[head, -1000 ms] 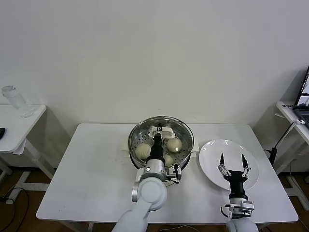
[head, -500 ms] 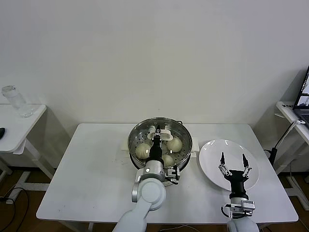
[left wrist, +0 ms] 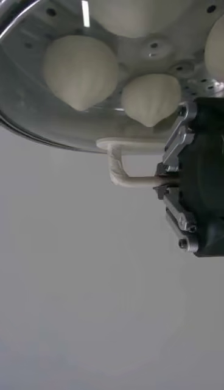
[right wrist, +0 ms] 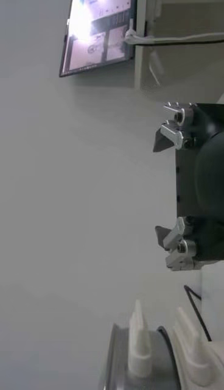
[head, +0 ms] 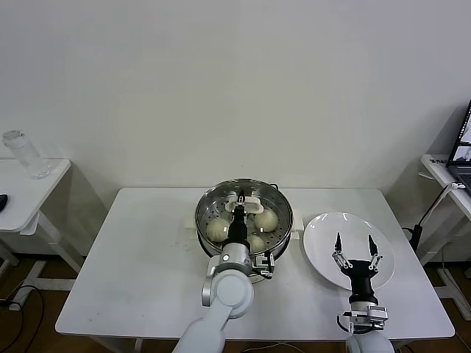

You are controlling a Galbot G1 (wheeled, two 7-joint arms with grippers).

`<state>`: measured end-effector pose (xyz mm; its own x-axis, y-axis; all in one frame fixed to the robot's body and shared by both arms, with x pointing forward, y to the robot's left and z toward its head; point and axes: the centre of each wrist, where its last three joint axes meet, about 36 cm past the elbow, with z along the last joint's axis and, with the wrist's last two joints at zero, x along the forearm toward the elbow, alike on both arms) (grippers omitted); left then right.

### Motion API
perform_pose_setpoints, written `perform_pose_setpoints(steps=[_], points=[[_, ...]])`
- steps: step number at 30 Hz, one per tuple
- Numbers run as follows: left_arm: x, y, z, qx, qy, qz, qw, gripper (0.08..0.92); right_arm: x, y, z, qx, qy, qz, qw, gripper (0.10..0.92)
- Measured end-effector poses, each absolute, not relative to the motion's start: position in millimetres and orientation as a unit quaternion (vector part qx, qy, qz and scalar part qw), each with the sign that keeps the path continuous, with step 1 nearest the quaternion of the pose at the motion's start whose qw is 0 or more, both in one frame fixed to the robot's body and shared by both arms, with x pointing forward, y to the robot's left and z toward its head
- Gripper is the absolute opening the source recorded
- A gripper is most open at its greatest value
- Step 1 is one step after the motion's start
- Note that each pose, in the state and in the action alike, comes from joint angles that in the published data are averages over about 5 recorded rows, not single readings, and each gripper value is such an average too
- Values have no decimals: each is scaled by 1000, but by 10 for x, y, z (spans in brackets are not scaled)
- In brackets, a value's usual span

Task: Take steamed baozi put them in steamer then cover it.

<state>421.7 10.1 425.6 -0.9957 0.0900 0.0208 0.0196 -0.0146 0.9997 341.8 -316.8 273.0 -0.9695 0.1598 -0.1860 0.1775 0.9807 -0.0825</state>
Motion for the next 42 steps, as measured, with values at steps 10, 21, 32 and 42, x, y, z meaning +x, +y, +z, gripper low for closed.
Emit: perform_pose_setpoints(steps=[10, 21, 32, 42], points=[[4212, 107, 4247, 45, 705, 708, 18, 274, 3405, -3159, 2721, 79, 992, -50, 89, 823], [4123, 141, 4300, 47, 716, 696, 25, 548, 3427, -3154, 2723, 81, 991, -52, 94, 823], [3895, 309, 4398, 59, 732, 678, 37, 728, 3418, -3108, 2781, 95, 989, -42, 103, 823], [3638, 631, 4636, 66, 765, 639, 49, 822, 3432, -3122, 2854, 95, 990, -37, 99, 823]])
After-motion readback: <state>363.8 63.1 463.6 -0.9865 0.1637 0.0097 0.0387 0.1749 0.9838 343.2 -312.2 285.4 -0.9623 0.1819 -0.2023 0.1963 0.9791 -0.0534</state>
